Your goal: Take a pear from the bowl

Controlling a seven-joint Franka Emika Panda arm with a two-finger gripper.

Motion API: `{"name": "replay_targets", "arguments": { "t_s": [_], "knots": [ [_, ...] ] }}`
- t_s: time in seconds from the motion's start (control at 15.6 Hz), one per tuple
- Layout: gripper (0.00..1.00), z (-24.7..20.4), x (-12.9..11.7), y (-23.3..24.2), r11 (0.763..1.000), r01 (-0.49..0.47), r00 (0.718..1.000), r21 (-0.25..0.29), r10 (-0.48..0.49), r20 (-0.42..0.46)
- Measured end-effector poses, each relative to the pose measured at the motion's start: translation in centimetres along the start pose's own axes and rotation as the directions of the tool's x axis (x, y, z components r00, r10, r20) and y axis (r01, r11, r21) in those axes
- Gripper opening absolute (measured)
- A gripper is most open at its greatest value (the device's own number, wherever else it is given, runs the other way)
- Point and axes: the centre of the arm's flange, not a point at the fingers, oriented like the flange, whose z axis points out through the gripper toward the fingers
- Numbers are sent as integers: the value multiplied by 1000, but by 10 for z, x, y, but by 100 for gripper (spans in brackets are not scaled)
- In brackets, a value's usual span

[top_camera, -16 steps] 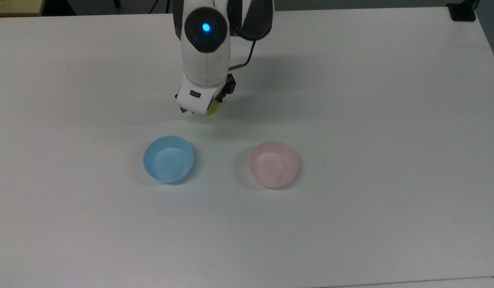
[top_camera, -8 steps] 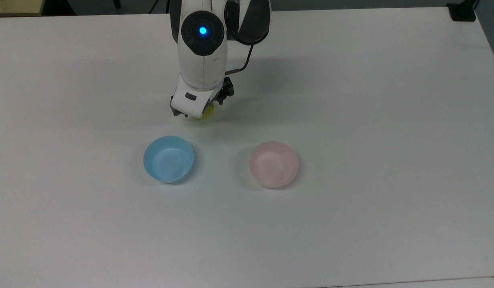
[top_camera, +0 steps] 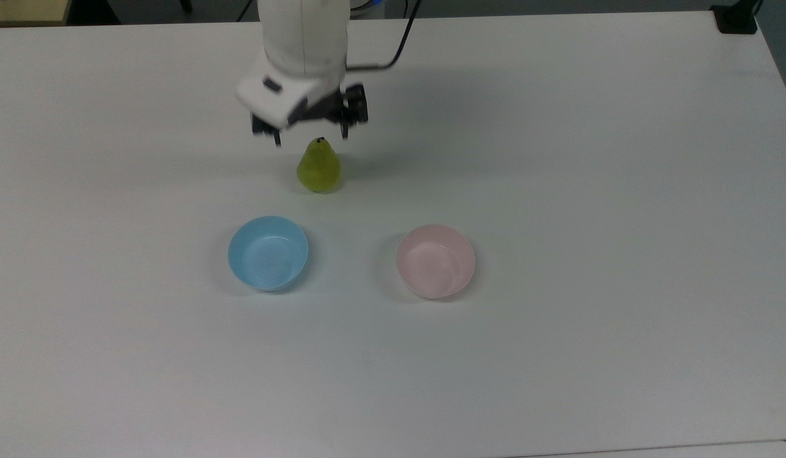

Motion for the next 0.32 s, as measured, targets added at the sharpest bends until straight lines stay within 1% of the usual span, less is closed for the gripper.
{"name": "replay_targets", "arguments": {
  "t_s": [0.19, 0.32],
  "knots": [
    [100, -54, -36, 9, 997, -80, 997, 14, 80, 22],
    [100, -76, -54, 24, 993, -117, 993, 20, 117, 8]
  ]
}}
